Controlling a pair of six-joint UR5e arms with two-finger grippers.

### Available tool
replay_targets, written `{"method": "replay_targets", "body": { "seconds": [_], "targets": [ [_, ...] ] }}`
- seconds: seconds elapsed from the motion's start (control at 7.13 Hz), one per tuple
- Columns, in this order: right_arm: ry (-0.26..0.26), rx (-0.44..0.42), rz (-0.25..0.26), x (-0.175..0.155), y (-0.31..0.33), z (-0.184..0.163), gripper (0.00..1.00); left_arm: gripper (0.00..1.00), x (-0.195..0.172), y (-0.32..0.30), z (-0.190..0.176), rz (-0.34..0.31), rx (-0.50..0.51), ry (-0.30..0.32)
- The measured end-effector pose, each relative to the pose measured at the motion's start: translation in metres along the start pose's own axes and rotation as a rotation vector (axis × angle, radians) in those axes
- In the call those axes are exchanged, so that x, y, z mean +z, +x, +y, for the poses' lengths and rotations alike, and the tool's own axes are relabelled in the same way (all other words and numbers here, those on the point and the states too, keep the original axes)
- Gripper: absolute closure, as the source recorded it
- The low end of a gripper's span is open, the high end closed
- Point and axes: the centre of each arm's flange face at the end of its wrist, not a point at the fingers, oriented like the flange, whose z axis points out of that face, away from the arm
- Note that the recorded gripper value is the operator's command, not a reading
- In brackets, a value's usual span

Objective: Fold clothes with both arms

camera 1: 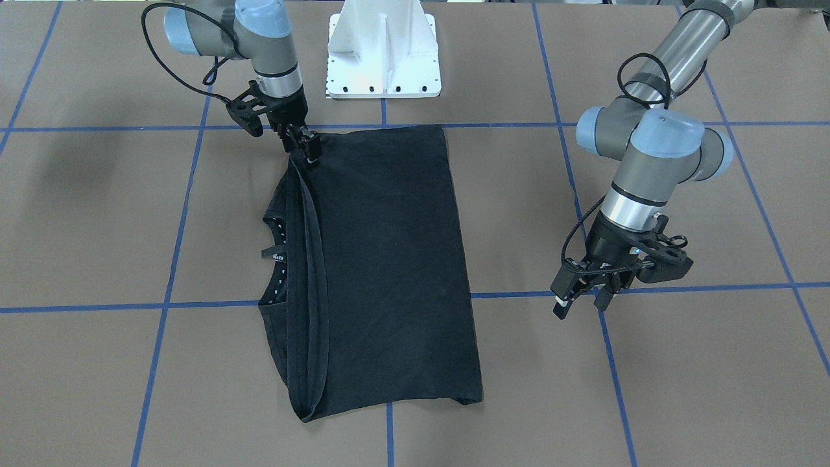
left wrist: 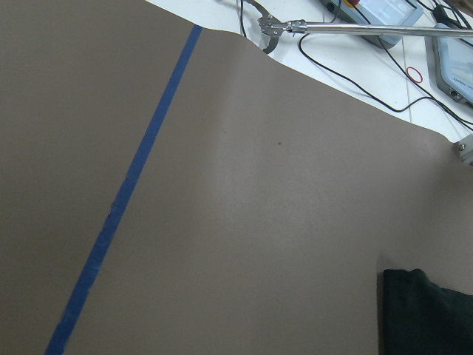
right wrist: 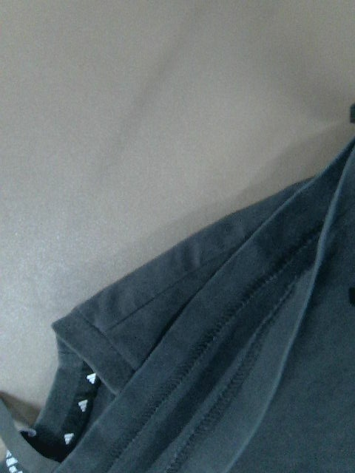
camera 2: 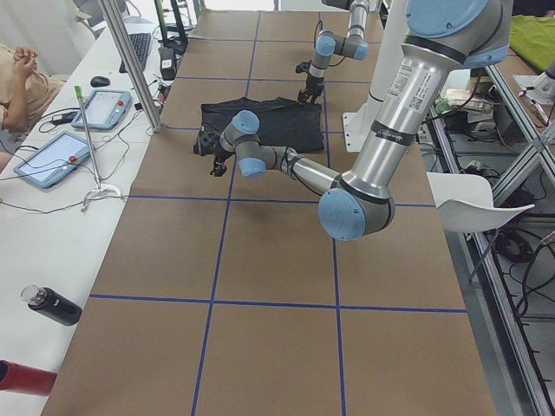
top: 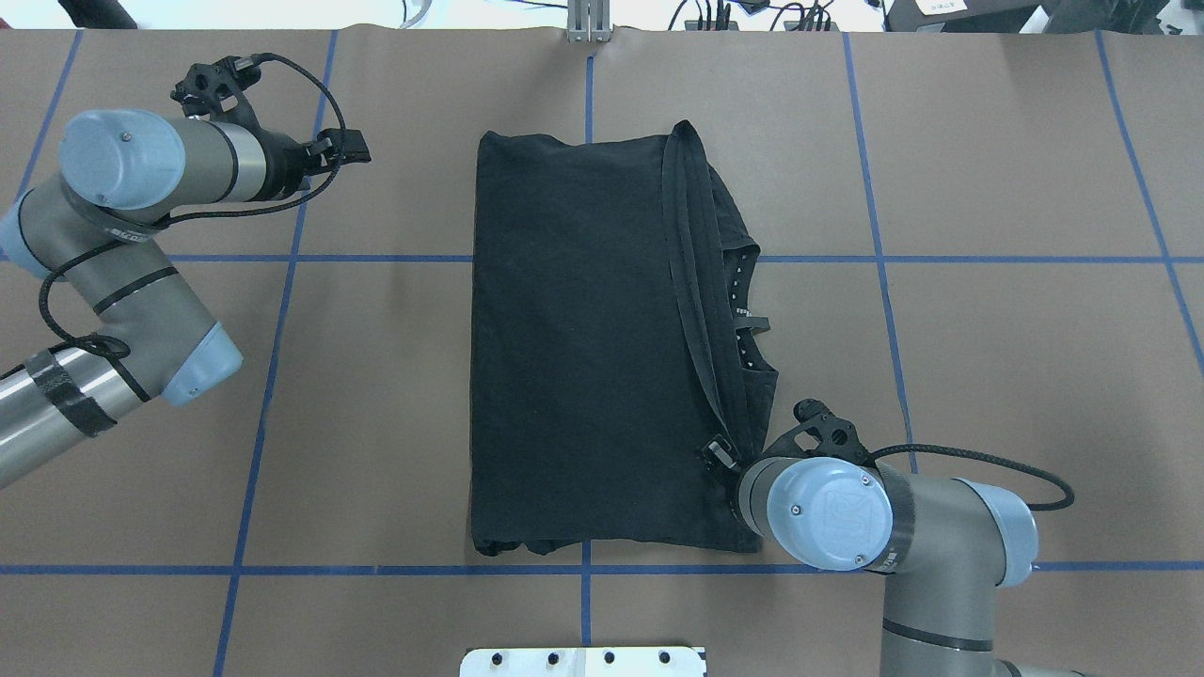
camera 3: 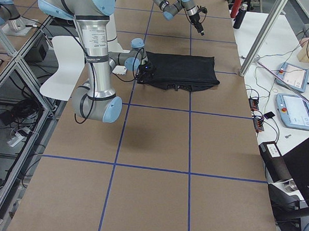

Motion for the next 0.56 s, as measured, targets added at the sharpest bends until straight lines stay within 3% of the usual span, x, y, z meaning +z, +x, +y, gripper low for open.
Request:
{"method": "replay_targets", "body": {
  "seconds": [0.56],
  "targets": [
    [-0.013,0.000,-0.006,-0.0063,-0.0022,0.0015,1.00,0.00,-0.0020,0.0018,0.0000,0.005,0.001,0.001]
  ]
}}
